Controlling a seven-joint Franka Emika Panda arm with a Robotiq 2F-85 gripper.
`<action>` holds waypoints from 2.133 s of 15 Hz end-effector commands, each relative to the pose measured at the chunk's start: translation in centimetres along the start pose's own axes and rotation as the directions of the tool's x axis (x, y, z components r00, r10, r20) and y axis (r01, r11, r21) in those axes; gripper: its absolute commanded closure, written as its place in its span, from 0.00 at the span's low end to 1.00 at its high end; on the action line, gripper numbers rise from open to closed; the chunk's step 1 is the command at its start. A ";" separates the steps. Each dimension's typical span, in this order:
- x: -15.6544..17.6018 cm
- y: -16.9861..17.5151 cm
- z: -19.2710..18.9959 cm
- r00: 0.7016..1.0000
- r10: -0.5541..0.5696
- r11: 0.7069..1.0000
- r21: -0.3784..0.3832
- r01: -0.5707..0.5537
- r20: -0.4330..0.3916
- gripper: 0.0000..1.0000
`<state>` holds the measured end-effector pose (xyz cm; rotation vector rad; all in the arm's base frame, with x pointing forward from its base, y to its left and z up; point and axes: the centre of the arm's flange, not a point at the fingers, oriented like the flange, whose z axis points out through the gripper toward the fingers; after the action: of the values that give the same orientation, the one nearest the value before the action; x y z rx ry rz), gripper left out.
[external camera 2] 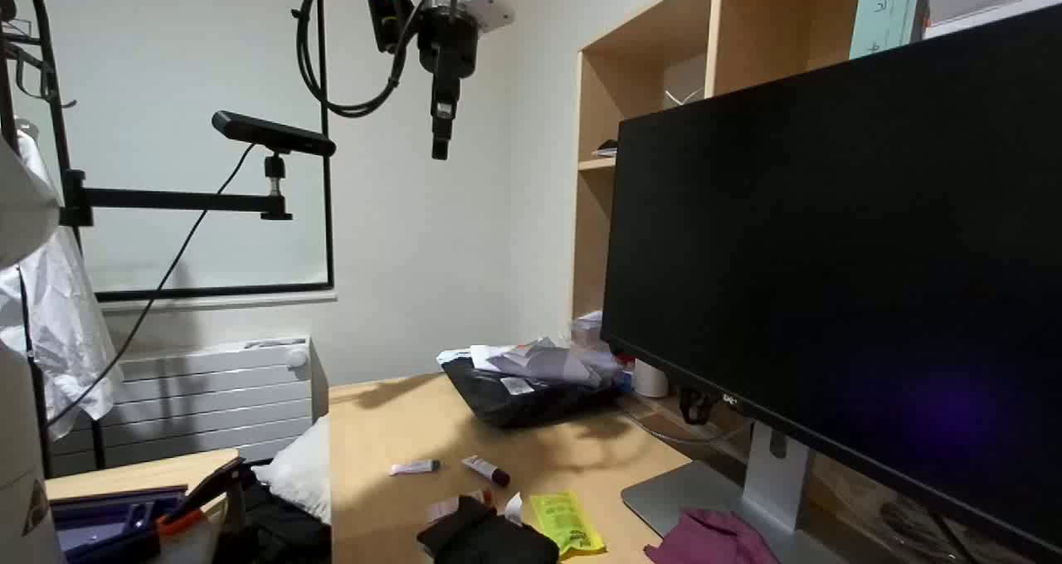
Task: Pick the stuffed animal and move it to the left on the desk
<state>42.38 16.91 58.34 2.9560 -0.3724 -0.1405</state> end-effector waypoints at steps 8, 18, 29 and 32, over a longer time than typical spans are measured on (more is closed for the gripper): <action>3.9 6.6 3.3 0.998 0.027 0.999 0.027 -0.029 0.059 0.00; 10.6 17.8 17.4 0.993 0.034 0.996 -0.088 -0.024 0.113 0.00; 11.5 20.2 21.1 0.976 0.097 0.994 -0.075 -0.083 0.193 0.00; 11.9 23.4 24.3 0.983 0.131 0.990 0.043 -0.138 0.125 0.00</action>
<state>46.71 -8.73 39.92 2.8673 -0.5517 -0.3830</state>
